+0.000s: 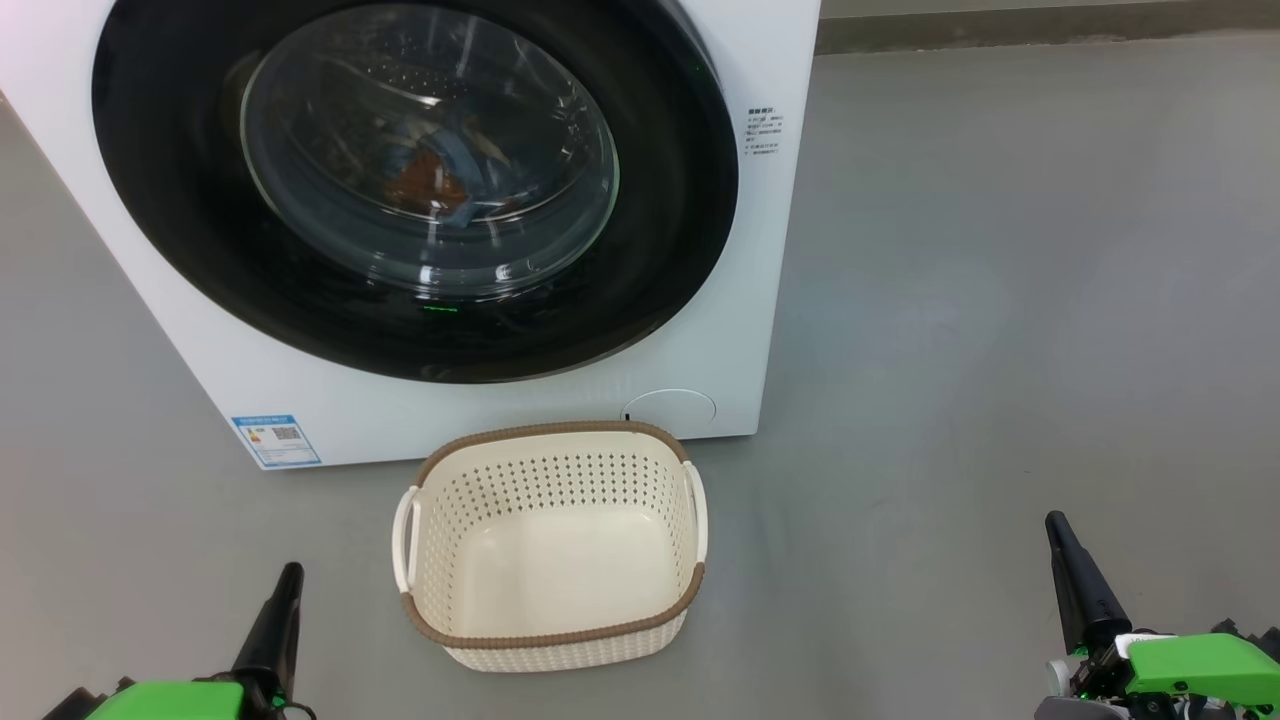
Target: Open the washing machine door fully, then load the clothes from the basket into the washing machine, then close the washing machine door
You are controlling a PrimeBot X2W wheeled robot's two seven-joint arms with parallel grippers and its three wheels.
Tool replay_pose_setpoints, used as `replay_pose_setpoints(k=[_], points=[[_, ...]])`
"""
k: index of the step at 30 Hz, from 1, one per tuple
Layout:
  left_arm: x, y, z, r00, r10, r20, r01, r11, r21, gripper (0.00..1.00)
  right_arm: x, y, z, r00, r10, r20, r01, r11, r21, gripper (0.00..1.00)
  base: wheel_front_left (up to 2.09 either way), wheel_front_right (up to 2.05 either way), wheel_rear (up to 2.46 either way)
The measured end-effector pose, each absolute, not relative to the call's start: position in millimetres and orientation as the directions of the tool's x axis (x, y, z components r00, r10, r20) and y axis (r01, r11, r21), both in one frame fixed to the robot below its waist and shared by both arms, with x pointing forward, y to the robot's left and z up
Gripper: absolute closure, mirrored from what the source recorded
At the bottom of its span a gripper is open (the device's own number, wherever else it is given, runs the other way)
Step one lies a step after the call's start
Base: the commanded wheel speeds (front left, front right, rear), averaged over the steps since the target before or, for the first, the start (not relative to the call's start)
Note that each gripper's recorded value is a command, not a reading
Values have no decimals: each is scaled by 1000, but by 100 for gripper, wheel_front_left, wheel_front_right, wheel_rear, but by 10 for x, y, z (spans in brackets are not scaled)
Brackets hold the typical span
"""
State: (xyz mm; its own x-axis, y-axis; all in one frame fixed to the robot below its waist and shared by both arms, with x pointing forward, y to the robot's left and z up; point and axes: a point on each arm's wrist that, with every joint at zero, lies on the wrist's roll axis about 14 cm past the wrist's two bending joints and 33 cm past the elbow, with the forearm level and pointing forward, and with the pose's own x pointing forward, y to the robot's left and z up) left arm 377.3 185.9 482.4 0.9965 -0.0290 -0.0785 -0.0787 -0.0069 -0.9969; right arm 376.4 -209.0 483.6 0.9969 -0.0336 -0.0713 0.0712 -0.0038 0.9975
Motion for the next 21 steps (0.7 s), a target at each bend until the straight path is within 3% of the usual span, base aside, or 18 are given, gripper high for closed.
replay_pose_setpoints(k=[21], points=[[3773,1860,4825,997,-29,-78,-78,-8,-997,100,3764,-2090,4836,997,-34,-71,71,-4,997,100,0,0,0]])
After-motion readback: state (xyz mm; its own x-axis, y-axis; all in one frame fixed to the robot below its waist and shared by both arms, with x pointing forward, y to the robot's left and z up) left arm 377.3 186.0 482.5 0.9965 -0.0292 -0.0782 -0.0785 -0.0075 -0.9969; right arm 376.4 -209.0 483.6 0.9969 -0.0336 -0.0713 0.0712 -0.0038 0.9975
